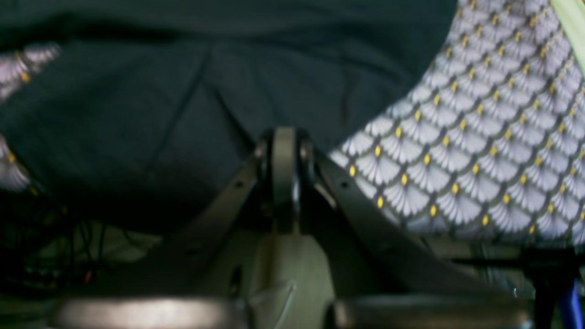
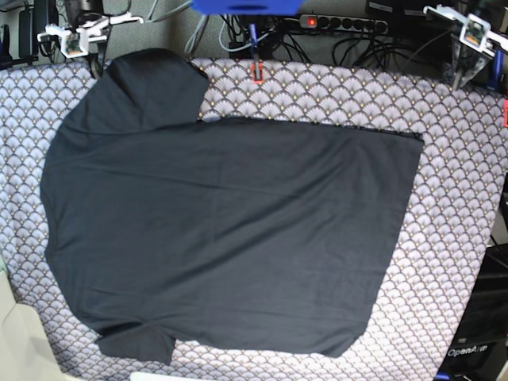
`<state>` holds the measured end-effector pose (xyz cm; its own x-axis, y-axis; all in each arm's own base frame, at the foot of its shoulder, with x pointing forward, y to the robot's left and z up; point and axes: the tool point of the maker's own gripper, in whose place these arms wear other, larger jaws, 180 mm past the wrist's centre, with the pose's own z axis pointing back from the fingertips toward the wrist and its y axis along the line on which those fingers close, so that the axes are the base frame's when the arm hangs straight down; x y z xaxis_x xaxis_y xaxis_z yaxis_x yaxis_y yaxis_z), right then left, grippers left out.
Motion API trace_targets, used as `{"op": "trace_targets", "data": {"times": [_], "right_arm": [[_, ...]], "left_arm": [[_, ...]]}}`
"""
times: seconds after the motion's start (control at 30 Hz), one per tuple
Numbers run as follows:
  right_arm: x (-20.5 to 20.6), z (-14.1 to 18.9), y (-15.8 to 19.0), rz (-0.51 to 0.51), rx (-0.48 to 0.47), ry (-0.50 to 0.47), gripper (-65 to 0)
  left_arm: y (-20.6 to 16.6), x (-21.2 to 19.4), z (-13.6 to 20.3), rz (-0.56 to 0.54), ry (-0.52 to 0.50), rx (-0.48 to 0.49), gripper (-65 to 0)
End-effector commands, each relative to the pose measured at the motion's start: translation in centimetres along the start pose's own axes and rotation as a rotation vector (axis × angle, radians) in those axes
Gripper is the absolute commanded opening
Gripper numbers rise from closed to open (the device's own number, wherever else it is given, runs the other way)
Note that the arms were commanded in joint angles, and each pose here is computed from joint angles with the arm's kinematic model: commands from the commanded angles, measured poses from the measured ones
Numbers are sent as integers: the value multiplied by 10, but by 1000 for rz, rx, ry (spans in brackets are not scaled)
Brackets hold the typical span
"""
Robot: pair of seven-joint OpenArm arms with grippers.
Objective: Fold the T-shirt properly
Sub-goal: 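Grasp the shirt's shoulder edges with the left and right grippers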
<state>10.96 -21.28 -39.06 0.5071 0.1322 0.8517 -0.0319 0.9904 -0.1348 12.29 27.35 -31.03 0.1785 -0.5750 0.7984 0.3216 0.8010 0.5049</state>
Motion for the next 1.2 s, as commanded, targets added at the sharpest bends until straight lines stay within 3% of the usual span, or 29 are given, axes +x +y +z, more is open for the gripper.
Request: {"op": "trace_targets", "data": {"times": [0.0,0.2,0.3,0.47,0.63,0.87,1.17], "right_arm": [[16,-1,-3,14,2,-50,-650],[44,-14,-3,39,19,-76,-650],[59,-20,-3,70,40,-78,-650],[69,-36,-5,77,39,-56,-650],[66,-41,21,51,148,-26,-614],[64,-42,9,18,91,-14,-436],[48,-42,-6,1,52,30,-373]], "left_arm": [[3,11,-8,-6,-50,11,-650],[-11,3,-41,180,-34,41,-650],[-28,-17,-52,274,25,33,-650],[-46,-21,-69,334,47,20,-650],[-40,-14,-80,343,29,34,-650],[-33,-6,-89,338,-5,48,-458],[-16,-12,-101,396,21,115,-308]]}}
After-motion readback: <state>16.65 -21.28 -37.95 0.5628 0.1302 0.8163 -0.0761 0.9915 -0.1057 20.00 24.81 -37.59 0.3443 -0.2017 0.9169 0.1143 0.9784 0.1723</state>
